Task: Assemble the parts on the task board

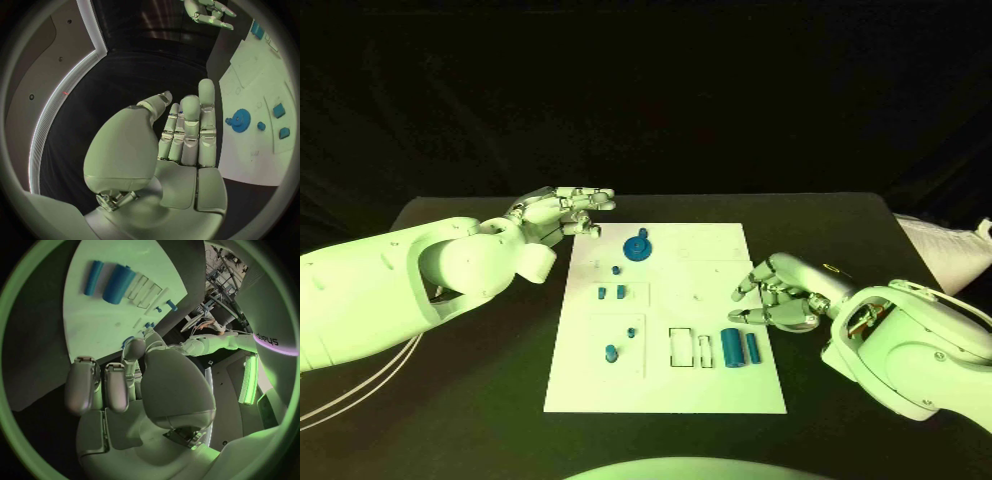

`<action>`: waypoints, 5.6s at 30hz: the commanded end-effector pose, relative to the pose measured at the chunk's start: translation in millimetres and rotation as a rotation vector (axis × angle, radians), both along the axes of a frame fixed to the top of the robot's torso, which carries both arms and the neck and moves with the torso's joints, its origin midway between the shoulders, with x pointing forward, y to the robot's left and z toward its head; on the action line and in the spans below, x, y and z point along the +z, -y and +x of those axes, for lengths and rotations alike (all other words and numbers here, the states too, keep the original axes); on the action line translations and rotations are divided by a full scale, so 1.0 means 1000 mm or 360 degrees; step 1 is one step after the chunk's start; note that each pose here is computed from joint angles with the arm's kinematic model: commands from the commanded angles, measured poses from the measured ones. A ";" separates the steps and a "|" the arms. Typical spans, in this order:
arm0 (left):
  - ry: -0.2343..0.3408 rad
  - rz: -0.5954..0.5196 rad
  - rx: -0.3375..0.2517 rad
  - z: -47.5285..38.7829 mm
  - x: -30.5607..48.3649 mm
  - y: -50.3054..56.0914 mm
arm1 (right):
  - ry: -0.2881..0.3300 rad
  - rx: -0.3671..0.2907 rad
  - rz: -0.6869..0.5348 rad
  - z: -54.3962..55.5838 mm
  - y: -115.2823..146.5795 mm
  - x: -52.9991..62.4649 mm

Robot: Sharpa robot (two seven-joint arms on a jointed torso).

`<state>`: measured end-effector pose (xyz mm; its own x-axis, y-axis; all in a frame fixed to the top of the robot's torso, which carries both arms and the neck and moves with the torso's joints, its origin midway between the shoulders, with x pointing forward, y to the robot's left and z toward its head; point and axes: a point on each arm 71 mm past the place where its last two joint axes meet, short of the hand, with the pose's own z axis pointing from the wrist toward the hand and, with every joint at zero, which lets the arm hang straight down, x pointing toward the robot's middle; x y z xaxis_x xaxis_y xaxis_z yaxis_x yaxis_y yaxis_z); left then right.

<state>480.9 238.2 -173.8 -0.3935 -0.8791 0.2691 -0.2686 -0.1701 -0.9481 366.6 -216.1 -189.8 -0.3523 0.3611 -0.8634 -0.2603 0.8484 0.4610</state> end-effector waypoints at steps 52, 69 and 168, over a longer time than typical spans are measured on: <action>-0.0002 -0.0010 -0.0027 0.0004 -0.0035 0.000 | -0.0278 -0.0099 -0.0348 -0.007 -0.027 -0.070; -0.0006 -0.0009 -0.0030 -0.0002 -0.0035 -0.001 | -0.0221 -0.0214 -0.0145 -0.010 -0.028 -0.061; -0.0015 -0.0007 -0.0049 -0.0029 -0.0032 -0.001 | -0.0211 -0.0132 0.0038 -0.012 -0.013 -0.032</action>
<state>479.0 241.3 -178.3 -0.4007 -0.8747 0.2727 -0.2860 -0.1633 -0.9442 355.6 -203.9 -223.2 -0.4257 0.4147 -0.8043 -0.0854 0.8664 0.4919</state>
